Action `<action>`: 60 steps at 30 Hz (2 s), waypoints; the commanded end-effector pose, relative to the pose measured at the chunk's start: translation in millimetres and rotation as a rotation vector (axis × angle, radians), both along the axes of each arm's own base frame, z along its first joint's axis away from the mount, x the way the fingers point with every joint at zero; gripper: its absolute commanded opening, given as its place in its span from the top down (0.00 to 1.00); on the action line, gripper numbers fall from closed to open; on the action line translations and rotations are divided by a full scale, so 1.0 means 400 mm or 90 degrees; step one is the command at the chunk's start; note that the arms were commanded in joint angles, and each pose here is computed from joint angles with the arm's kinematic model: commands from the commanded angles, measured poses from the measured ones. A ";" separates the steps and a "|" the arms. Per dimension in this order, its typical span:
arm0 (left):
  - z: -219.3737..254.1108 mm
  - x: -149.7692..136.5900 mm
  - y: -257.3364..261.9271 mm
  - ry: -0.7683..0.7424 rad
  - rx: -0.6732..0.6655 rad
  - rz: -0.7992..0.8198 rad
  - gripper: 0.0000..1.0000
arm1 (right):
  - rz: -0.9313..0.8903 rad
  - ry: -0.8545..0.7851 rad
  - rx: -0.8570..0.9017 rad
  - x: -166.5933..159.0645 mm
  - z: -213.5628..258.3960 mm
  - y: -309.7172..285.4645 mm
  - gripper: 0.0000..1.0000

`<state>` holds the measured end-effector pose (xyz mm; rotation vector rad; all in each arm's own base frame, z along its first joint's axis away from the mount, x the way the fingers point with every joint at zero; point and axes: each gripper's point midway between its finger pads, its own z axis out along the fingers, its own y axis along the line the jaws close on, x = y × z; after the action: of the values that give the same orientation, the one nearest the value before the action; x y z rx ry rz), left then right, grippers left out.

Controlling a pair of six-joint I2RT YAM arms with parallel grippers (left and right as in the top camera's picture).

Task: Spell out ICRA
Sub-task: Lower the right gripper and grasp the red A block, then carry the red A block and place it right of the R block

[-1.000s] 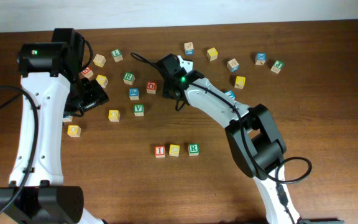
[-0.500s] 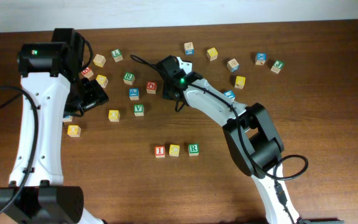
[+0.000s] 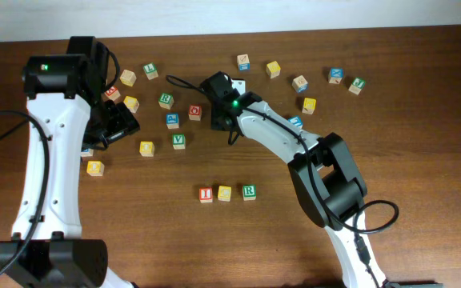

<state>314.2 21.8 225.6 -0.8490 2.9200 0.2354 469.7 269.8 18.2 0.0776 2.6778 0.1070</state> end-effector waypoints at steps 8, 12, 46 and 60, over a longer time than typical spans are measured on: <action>-0.004 0.000 0.004 0.003 0.003 0.010 0.01 | 0.016 -0.019 -0.002 0.014 0.048 -0.014 0.75; -0.004 0.000 0.004 0.003 0.003 0.010 0.01 | -0.006 -0.036 0.007 0.001 0.208 -0.077 0.74; -0.004 0.000 0.004 0.003 0.003 0.010 0.01 | 0.109 0.213 0.012 -0.511 -0.007 -0.236 0.70; -0.004 0.000 0.004 0.003 0.003 0.010 0.01 | 0.095 0.211 0.060 -0.504 0.000 -0.205 0.68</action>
<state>314.3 21.8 225.6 -0.8489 2.9196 0.2352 269.1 186.4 16.0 -0.1340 3.0061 0.2698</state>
